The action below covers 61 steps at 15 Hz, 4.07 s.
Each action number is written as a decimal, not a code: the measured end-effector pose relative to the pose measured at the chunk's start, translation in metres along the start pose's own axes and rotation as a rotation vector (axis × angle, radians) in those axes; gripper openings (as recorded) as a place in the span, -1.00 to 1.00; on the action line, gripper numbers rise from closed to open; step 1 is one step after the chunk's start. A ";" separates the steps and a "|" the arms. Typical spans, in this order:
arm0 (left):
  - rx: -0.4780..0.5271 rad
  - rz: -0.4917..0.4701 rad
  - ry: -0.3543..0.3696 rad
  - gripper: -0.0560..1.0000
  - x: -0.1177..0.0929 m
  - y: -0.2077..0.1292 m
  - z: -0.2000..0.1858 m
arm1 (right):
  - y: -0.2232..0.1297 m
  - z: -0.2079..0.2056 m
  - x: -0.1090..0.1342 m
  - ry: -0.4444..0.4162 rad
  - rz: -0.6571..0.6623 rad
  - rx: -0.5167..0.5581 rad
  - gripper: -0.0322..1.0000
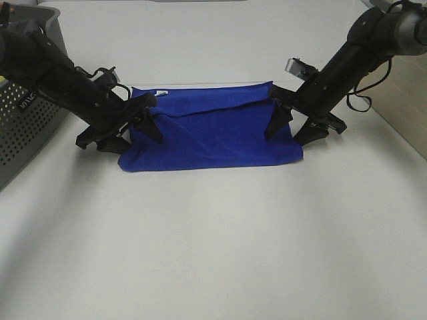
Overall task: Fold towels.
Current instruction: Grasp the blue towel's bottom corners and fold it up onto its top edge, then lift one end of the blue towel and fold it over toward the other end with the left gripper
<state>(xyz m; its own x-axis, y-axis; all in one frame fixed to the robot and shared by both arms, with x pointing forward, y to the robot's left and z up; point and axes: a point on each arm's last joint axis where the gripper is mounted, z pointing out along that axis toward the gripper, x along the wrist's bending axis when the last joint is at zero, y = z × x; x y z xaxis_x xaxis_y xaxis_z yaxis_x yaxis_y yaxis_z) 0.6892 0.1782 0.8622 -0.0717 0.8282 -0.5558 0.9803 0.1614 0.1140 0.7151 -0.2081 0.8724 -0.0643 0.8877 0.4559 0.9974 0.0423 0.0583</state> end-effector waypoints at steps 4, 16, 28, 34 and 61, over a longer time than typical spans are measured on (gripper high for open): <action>0.022 0.040 0.071 -0.82 0.007 -0.003 -0.002 | -0.001 0.002 -0.009 -0.013 0.068 0.006 -0.94; 0.216 0.122 0.169 -0.83 -0.016 -0.103 -0.035 | -0.140 -0.019 -0.014 -0.033 0.186 0.125 -0.94; -0.072 0.063 0.066 -0.83 -0.052 -0.012 -0.076 | -0.037 -0.082 0.023 0.016 0.001 -0.184 -0.94; -0.076 0.053 0.077 -0.80 -0.033 0.020 -0.025 | -0.004 -0.032 -0.004 -0.002 0.030 -0.133 -0.92; -0.007 0.097 0.154 0.25 -0.016 0.035 0.001 | -0.005 -0.060 0.004 -0.047 -0.027 -0.160 0.66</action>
<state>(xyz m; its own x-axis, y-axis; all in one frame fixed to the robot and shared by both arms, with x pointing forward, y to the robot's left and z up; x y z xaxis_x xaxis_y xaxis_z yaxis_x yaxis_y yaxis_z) 0.7244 0.1702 0.8739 -0.0044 0.9123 -0.4095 0.9826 0.0799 0.1675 0.7075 -0.2322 0.9276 -0.0859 0.9080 0.4101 0.9772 -0.0035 0.2124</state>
